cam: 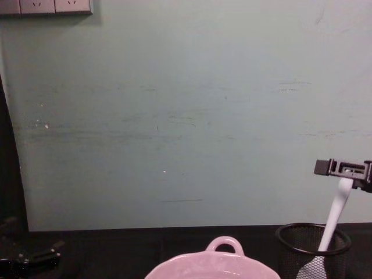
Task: Use the one hand to pick up the spoon and stir the clear water in the bowl.
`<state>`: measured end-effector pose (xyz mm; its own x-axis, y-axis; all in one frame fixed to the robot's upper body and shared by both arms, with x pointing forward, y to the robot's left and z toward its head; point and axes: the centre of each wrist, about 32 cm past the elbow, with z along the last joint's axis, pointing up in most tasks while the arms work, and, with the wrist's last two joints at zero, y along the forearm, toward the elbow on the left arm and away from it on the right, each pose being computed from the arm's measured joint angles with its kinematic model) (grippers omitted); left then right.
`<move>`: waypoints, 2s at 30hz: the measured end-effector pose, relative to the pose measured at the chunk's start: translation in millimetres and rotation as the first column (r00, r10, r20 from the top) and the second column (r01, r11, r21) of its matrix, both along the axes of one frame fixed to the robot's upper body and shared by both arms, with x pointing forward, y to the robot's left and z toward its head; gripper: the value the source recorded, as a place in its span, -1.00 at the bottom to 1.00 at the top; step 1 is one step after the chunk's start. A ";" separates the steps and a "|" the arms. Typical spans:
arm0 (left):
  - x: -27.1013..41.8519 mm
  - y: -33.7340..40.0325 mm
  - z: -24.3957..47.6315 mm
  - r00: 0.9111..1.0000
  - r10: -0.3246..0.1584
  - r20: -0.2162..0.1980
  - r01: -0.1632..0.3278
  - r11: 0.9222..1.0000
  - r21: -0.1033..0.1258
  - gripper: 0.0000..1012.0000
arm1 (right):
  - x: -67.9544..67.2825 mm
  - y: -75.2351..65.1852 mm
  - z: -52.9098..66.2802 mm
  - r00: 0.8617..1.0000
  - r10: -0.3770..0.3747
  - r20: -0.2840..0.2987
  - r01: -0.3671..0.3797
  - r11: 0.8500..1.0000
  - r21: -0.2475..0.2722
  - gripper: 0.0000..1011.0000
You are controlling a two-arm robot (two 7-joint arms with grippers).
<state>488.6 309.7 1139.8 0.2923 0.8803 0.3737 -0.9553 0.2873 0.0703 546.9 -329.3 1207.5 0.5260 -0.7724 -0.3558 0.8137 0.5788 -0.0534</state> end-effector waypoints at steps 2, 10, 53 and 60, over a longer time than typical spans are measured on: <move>0.0 0.0 0.0 1.000 0.000 0.000 0.000 1.000 0.000 1.00 | 1.2 0.0 -0.5 1.000 -0.012 0.014 0.013 0.999 -0.045 0.89; 0.0 0.0 0.0 1.000 0.000 0.000 0.000 1.000 0.000 1.00 | -2.6 1.6 -3.4 0.994 -0.038 0.102 0.059 0.974 -0.220 0.98; 0.0 0.0 0.0 1.000 0.000 0.000 0.000 1.000 0.000 1.00 | -75.2 -28.5 -60.1 0.791 -0.344 0.505 0.543 0.775 -0.323 0.98; 0.0 0.0 0.0 1.000 0.000 0.000 0.000 1.000 0.000 1.00 | -75.5 -28.5 -59.6 0.793 -0.343 0.504 0.542 0.775 -0.325 0.98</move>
